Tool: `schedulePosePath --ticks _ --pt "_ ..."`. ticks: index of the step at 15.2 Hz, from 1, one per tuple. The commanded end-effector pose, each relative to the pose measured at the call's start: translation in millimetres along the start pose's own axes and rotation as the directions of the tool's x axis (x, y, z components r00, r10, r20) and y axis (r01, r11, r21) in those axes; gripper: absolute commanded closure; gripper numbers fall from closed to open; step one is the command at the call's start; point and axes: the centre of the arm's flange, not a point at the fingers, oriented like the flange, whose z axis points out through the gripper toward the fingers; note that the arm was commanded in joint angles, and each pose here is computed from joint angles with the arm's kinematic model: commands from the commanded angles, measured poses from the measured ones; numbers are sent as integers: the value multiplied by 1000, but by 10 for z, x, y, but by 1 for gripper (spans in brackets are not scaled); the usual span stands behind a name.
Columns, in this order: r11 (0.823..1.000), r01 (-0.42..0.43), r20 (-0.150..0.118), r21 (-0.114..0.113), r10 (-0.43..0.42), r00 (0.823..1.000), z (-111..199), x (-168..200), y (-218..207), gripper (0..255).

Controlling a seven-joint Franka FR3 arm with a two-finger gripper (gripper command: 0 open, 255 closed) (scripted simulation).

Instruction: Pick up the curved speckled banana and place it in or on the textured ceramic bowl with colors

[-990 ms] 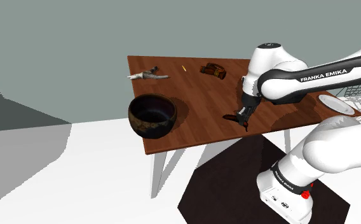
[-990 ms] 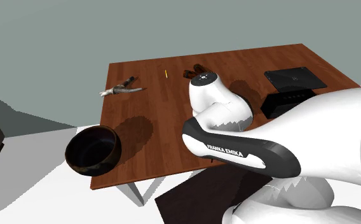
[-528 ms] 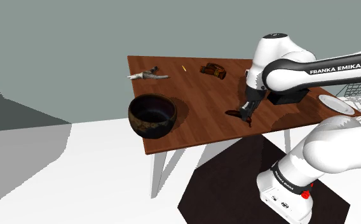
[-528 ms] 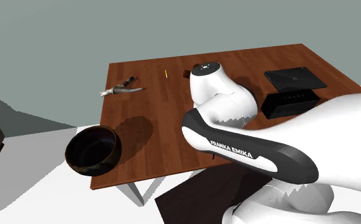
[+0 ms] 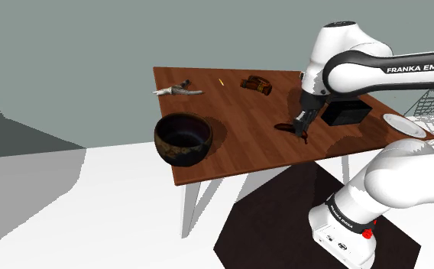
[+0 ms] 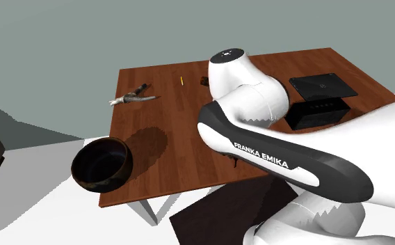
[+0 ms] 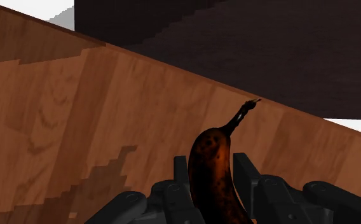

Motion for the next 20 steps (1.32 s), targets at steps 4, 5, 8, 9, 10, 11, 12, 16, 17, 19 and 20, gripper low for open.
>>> schedulePosePath --ticks 4,5,8,9,10,11,12,16,17,19,20 --pt "1000 0 0 0 0 1000 -257 -46 27 255" --pt "1000 0 0 0 0 1000 -308 -53 33 255" --pt "1000 0 0 0 0 1000 -464 -75 54 255" --pt "1000 0 0 0 0 1000 -516 -82 61 255" --pt "1000 0 0 0 0 1000 -568 -89 68 255" --pt "1000 0 0 0 0 1000 -620 -96 75 255" --pt "1000 0 0 0 0 1000 -671 -103 81 255" --pt "1000 0 0 0 0 1000 -879 -132 109 255" --pt "1000 0 0 0 0 1000 -931 -139 116 255" --pt "1000 0 0 0 0 1000 -1034 -154 129 255" --pt "1000 0 0 0 0 1000 -1086 -161 136 255"
